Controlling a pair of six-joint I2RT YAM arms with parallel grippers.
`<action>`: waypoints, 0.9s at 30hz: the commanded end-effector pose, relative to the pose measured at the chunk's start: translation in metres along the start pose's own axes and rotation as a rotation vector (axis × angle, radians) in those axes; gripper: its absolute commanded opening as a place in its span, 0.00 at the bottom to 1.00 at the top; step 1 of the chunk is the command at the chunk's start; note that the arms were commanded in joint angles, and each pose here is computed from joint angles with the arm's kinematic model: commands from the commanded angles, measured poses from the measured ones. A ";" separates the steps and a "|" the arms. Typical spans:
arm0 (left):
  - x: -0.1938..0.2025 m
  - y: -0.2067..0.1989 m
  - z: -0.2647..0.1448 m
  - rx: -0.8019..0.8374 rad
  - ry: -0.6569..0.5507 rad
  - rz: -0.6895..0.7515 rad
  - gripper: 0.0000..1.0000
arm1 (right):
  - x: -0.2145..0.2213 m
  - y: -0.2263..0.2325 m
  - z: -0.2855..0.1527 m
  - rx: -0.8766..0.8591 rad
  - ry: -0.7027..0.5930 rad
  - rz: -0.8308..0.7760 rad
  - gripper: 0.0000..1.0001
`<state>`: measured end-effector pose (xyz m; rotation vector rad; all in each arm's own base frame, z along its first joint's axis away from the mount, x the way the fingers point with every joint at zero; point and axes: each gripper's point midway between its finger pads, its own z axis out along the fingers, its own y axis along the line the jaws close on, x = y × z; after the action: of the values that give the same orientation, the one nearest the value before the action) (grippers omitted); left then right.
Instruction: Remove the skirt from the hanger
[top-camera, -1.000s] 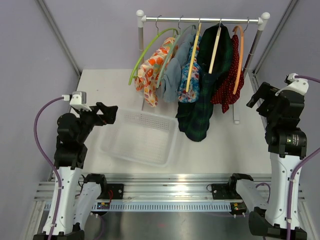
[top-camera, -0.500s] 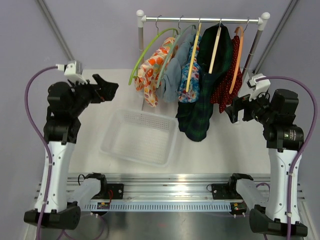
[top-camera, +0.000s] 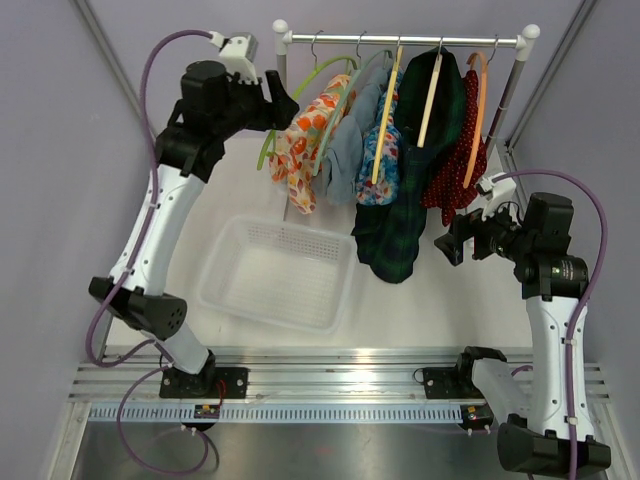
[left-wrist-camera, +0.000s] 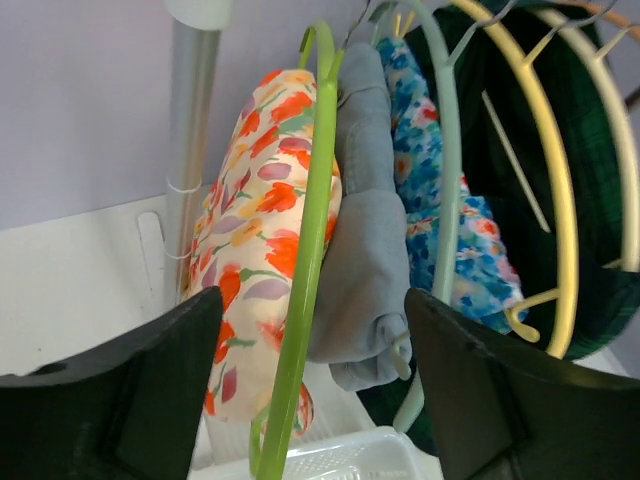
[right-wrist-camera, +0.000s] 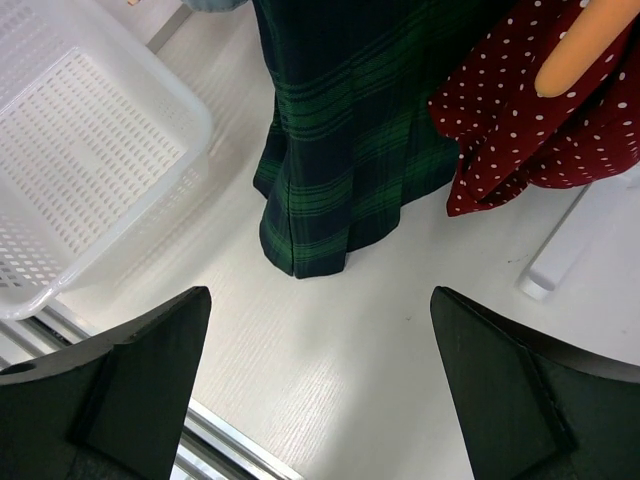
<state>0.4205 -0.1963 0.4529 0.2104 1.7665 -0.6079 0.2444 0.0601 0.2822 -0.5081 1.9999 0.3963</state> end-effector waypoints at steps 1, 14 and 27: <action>-0.003 0.004 0.016 -0.059 -0.006 0.098 0.72 | -0.014 0.007 -0.003 -0.036 -0.068 -0.046 0.99; -0.003 -0.003 0.047 -0.077 -0.029 0.312 0.01 | -0.016 0.009 -0.004 -0.055 -0.084 -0.018 0.99; -0.090 -0.045 0.006 -0.013 -0.353 0.299 0.00 | -0.017 0.010 -0.008 -0.046 -0.087 -0.010 1.00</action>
<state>0.4592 -0.2372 0.4162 0.4531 1.7532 -0.3283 0.2418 0.0646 0.2904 -0.5134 1.9519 0.4415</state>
